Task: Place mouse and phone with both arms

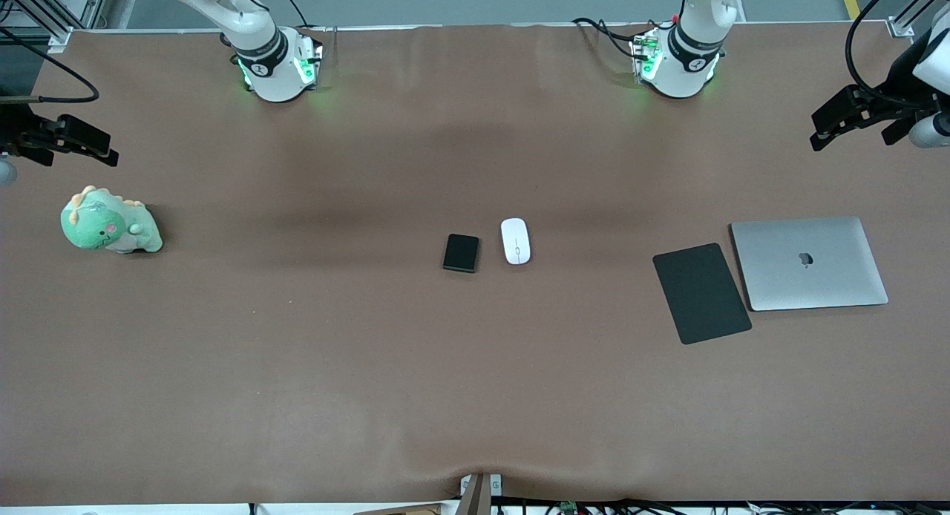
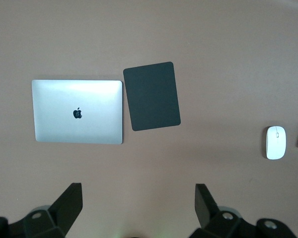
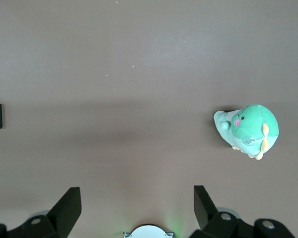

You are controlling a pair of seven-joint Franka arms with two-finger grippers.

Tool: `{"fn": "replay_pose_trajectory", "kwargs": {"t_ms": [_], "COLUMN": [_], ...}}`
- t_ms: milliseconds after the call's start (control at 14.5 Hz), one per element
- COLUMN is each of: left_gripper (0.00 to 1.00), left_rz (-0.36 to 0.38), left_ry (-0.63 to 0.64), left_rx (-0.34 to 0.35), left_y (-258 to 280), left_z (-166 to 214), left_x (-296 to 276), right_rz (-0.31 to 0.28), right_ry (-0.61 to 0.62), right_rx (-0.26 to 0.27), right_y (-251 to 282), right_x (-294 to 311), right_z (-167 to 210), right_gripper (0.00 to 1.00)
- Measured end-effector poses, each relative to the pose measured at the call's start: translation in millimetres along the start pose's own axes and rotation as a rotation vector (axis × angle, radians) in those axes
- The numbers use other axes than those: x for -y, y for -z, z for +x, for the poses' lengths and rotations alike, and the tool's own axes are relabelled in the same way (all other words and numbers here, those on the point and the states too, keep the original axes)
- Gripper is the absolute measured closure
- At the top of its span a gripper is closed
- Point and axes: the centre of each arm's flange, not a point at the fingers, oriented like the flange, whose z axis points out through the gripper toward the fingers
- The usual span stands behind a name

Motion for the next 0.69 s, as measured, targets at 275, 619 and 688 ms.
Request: {"fn": "replay_pose_trajectory", "kwargs": {"t_ms": [275,619,688], "left_gripper": [0.0,0.0,0.0], "left_rz": [0.0,-0.002,-0.002], "left_ry": [0.0,-0.013,-0.023], "left_rx": [0.0,-0.005,0.0], "left_y": [0,2,-1], "left_z": [0,2,4], "left_x": [0,-7,-12], "right_rz": [0.0,0.0,0.001], "right_ry": [0.0,-0.002,-0.004], "right_rx": [0.003,0.008,0.008], "right_y": [-1,-2,-2], "right_x": [0,-1,-2], "right_z": [0,0,0], "right_gripper": [0.0,0.0,0.0]}}
